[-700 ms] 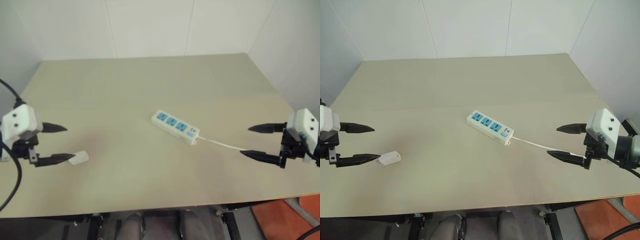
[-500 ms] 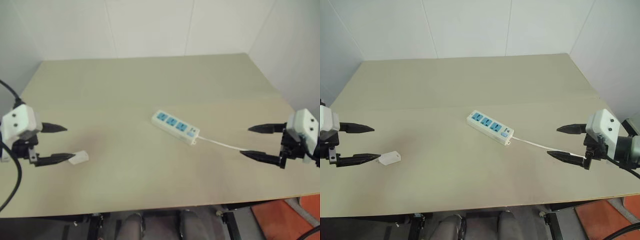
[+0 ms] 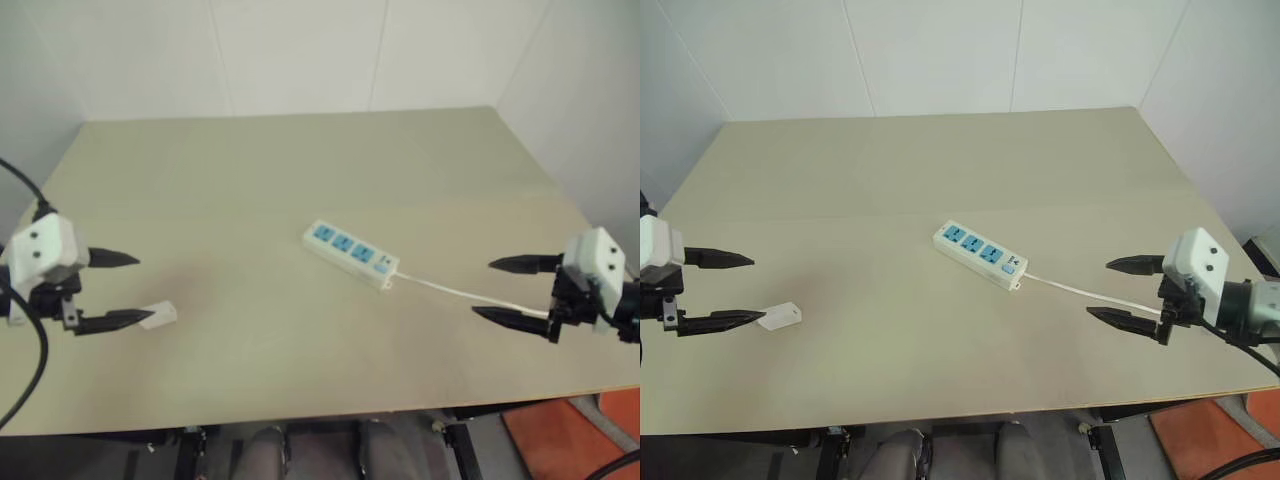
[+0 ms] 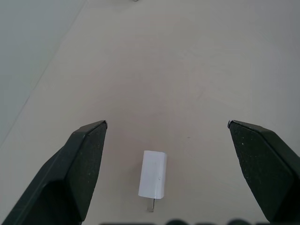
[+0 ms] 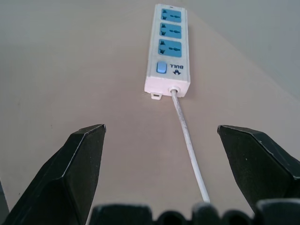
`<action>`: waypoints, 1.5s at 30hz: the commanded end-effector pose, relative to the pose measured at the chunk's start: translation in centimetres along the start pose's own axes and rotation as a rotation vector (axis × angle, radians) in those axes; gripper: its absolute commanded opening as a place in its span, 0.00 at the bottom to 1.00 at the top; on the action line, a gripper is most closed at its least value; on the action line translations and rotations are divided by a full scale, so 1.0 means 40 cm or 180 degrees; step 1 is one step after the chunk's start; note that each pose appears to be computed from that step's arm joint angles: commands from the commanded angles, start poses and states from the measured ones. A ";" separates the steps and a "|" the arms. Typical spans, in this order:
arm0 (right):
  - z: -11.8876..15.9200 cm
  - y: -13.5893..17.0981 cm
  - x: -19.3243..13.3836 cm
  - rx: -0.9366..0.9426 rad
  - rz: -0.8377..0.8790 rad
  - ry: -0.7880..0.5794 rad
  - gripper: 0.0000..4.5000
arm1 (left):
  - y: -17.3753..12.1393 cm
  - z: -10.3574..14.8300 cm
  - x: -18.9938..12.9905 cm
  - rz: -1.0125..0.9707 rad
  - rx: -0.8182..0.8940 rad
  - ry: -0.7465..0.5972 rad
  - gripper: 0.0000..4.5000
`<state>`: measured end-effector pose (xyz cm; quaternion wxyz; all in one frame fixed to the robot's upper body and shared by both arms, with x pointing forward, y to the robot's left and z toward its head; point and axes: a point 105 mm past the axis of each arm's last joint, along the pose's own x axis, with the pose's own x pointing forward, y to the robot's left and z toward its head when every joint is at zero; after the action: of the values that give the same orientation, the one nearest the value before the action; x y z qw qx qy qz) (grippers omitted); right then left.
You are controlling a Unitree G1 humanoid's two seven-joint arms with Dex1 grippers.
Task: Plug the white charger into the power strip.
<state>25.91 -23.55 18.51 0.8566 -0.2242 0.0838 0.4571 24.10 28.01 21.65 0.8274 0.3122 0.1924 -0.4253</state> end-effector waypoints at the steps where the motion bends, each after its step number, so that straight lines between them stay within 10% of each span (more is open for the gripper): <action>1: 0.026 -0.002 0.026 -0.0153 -0.0063 -0.0180 0.99 | 0.014 0.022 -0.010 0.0037 0.0176 -0.0010 1.00; 12: -0.035 -0.026 0.219 -0.0076 -0.0414 -0.0718 0.99 | 0.017 0.053 0.035 -0.0213 0.0317 -0.0180 1.00; 28: -0.068 -0.043 0.350 -0.0062 -0.0521 -0.0907 0.99 | 0.019 0.169 0.152 -0.0806 0.0691 -0.0739 1.00; 45: -0.080 -0.039 0.438 0.0233 -0.0361 -0.1081 0.99 | 0.027 0.160 0.158 -0.0857 0.0676 -0.0751 1.00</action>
<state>37.30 -13.00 9.62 0.8934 -0.1226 -0.0443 0.4300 29.06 20.19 22.20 0.7410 0.3054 0.1010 -0.5894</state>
